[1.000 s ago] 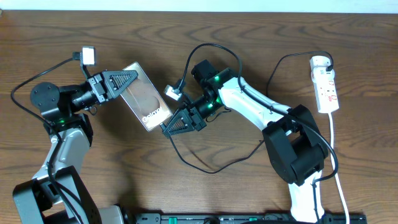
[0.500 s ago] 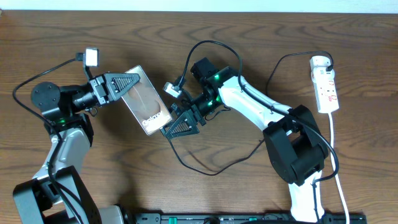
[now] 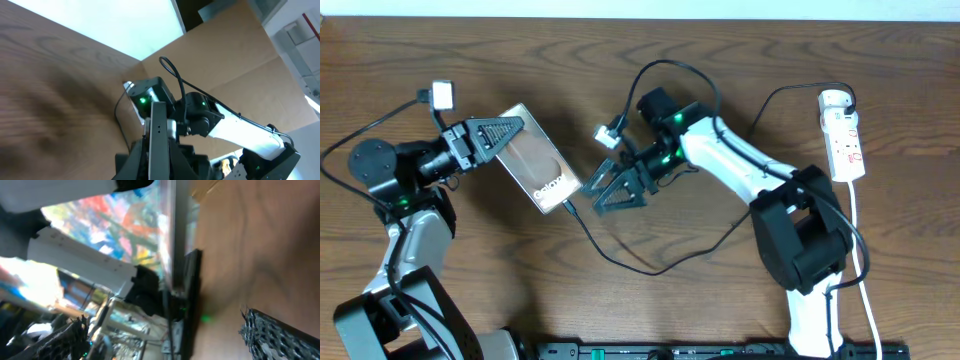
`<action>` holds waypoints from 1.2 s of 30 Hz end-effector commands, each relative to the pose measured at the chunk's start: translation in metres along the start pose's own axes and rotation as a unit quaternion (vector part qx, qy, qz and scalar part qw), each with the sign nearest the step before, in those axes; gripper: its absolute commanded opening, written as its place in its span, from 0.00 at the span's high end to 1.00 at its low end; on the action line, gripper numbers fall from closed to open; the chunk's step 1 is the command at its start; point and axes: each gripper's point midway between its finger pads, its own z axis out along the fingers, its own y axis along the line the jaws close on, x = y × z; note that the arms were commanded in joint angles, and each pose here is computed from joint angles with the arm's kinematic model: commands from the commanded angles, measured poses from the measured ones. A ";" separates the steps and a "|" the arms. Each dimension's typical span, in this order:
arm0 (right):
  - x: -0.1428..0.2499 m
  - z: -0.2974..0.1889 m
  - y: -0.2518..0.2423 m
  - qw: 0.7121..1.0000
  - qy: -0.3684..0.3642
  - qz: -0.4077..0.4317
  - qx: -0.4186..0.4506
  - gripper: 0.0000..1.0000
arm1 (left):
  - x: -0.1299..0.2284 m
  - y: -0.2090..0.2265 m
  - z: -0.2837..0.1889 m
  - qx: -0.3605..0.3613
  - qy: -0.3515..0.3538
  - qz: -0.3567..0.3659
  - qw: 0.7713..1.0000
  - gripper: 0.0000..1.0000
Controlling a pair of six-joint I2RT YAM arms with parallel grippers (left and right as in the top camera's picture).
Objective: Plug charger to phone and switch on socket
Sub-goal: 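Release the connector and raise the right gripper toward the power strip, then lower the phone flat onto the table with the left gripper and release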
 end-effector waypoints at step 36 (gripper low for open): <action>-0.057 -0.222 -0.036 0.695 -0.048 0.238 0.677 0.01 | 0.046 0.185 -0.082 -0.426 -0.155 -0.233 0.860 0.93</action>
